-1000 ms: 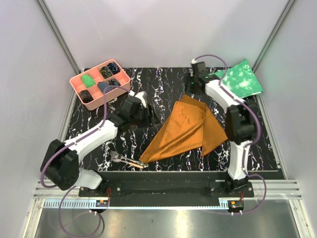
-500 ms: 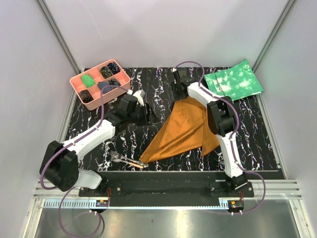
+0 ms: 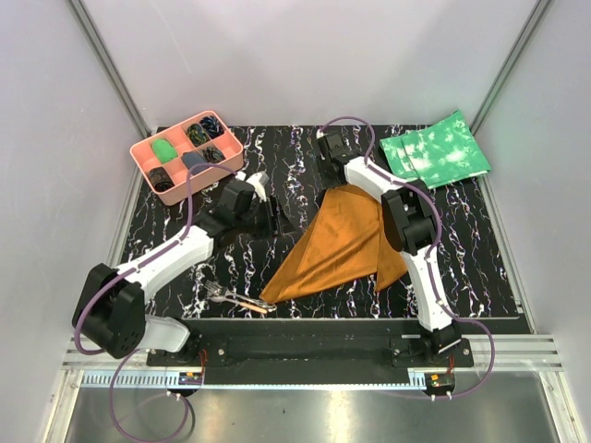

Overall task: Fold the napkin into a case and place the utensils inside
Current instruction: Pick up the crumpled napkin from the center of the board.

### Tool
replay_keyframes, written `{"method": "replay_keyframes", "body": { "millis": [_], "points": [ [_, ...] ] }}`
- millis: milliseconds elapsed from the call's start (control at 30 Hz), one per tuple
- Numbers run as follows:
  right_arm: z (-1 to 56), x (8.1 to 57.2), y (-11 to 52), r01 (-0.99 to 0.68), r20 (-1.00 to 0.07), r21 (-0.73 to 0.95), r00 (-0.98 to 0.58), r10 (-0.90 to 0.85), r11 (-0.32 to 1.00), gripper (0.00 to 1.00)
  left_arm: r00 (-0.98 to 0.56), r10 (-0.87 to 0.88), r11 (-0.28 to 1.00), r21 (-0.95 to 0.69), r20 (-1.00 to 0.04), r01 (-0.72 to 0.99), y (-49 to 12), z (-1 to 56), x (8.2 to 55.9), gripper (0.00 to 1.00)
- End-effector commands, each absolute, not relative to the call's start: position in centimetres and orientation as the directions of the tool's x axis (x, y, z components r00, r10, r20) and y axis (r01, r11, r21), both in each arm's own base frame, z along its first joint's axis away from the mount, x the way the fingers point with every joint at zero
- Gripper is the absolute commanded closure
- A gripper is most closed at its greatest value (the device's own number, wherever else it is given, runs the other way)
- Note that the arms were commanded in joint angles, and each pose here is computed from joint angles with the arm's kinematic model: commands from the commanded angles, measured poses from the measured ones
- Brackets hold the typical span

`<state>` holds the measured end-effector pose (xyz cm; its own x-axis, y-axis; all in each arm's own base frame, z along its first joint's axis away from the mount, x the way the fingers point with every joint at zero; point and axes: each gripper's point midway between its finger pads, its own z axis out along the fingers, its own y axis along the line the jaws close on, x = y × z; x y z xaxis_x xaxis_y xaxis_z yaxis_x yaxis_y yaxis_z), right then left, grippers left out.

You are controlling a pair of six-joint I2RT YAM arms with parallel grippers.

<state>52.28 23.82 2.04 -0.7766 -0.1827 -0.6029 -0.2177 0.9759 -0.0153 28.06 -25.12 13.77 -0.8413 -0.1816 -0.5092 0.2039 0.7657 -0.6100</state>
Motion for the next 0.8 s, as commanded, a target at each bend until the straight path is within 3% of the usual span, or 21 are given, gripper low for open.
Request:
{"method": "replay_keyframes", "body": {
  "millis": [0,267,300,333,433,533,633,767],
  "points": [
    [2.9,50.6,23.1,-0.236,-0.590,-0.070,-0.774,-0.231,0.969,0.57,-0.802,-0.199,0.728,-0.632,-0.564,0.264,-25.5,16.3,28.7,0.41],
    [2.4,49.0,23.5,-0.257,-0.568,-0.019,-0.792,-0.222,0.966,0.59,-0.803,-0.203,0.728,-0.635,-0.560,0.259,-25.3,16.1,28.5,0.41],
    [2.1,48.8,23.6,-0.257,-0.565,-0.010,-0.796,-0.218,0.966,0.63,-0.805,-0.203,0.729,-0.635,-0.557,0.256,-25.2,16.0,28.5,0.40],
    [1.7,48.6,23.6,-0.251,-0.558,-0.008,-0.802,-0.213,0.968,0.74,-0.806,-0.203,0.728,-0.636,-0.556,0.256,-25.3,16.0,28.5,0.40],
    [1.5,48.7,23.4,-0.241,-0.558,-0.016,-0.803,-0.209,0.970,0.83,-0.807,-0.206,0.731,-0.635,-0.554,0.250,-25.3,16.0,28.6,0.40],
    [3.3,49.7,23.5,-0.239,-0.596,-0.025,-0.776,-0.207,0.971,0.97,-0.802,-0.228,0.738,-0.636,-0.551,0.227,-25.3,16.3,29.4,0.38],
    [7.3,50.5,24.1,-0.245,-0.650,-0.005,-0.736,-0.189,0.969,1.00,-0.791,-0.265,0.759,-0.626,-0.551,0.182,-25.4,16.2,31.1,0.37],
    [12.6,47.6,23.9,-0.227,-0.647,0.080,-0.752,-0.123,0.970,1.00,-0.783,-0.292,0.805,-0.583,-0.549,0.108,-25.8,14.6,34.6,0.36]
  ]
}}
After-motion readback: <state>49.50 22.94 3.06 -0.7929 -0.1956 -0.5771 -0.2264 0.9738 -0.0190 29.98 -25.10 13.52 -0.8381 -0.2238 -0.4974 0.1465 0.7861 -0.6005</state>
